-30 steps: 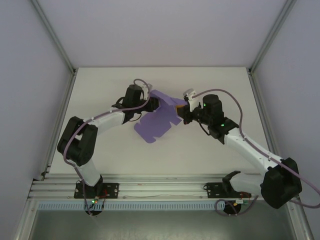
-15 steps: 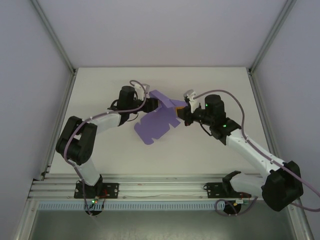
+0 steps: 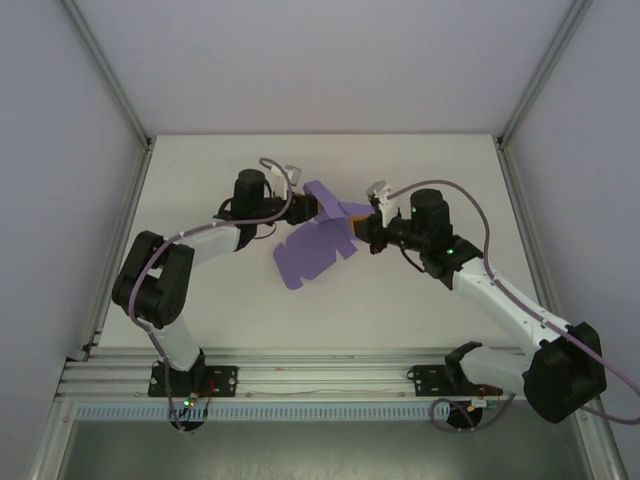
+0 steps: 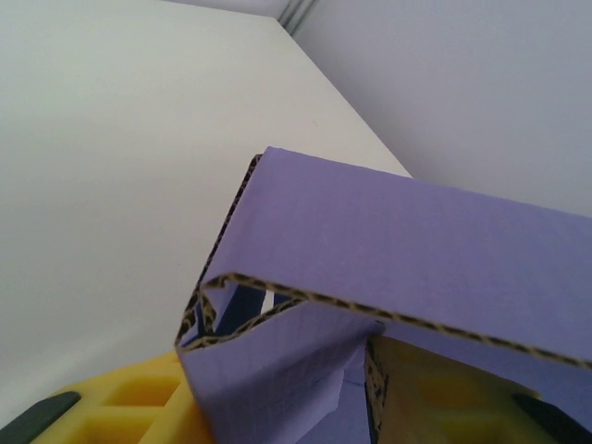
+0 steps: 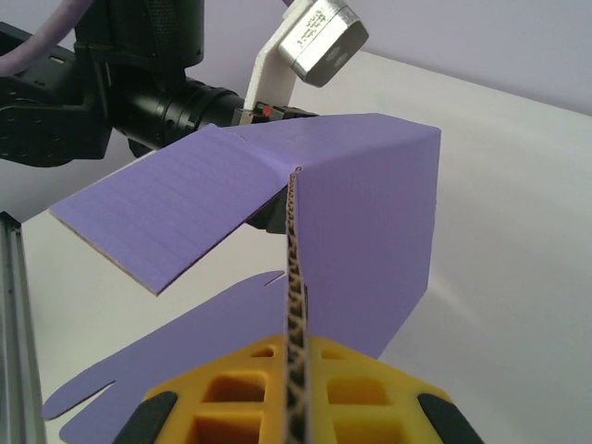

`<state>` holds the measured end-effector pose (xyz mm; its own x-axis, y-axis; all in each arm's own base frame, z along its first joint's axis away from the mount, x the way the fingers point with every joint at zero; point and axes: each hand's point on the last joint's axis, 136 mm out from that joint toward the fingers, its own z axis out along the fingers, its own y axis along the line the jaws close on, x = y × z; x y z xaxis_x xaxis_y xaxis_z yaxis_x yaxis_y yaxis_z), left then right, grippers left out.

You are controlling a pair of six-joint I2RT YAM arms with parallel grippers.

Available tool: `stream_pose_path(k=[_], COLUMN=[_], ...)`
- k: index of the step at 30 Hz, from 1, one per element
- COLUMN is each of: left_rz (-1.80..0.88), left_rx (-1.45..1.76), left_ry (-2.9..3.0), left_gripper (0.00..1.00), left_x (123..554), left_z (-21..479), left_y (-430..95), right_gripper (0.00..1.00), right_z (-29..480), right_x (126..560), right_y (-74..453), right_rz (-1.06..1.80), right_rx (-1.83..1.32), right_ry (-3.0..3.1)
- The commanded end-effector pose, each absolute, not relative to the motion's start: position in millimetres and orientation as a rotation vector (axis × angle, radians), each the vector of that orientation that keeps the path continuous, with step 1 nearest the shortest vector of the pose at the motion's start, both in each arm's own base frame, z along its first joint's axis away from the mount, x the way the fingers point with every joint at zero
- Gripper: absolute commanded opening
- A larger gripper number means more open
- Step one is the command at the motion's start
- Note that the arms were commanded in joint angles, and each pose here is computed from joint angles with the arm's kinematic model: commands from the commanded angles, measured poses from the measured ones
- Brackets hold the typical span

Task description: Assemble paper box

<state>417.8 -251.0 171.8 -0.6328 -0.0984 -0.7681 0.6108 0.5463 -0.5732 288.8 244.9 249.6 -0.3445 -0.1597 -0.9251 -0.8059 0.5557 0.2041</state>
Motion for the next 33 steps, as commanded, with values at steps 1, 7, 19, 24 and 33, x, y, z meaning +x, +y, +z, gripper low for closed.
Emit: stream_pose_path(k=[1,7,19,24,33], left_rz=[-1.172,-1.272,-0.745,-0.482,-0.311], left_rx=[0.443,0.446,0.163,0.116,0.211], left_ry=[1.938,1.877,2.061,2.217,2.349], left_gripper=[0.42,0.13,0.0,0.0,0.0], left_x=[428.0,432.4,453.1,450.5,436.7], left_z=[177.8,179.2,160.1,140.5,130.5], left_y=[-256.2,-266.3,-211.7,-187.4,-193.9], right_gripper=[0.0,0.0,0.63,0.8,0.86], right_z=[271.9,276.8,247.4,248.1,266.6], right_x=[285.2,283.8,330.6,332.5,331.4], right_y=[248.3,249.5,185.0,158.9,208.7], right_rz=[0.888,0.93,0.442,0.146,0.024], right_rx=[-0.799,-0.79,-0.519,-0.63,-1.145], right_ry=[1.757,1.741,1.895,1.878,1.565])
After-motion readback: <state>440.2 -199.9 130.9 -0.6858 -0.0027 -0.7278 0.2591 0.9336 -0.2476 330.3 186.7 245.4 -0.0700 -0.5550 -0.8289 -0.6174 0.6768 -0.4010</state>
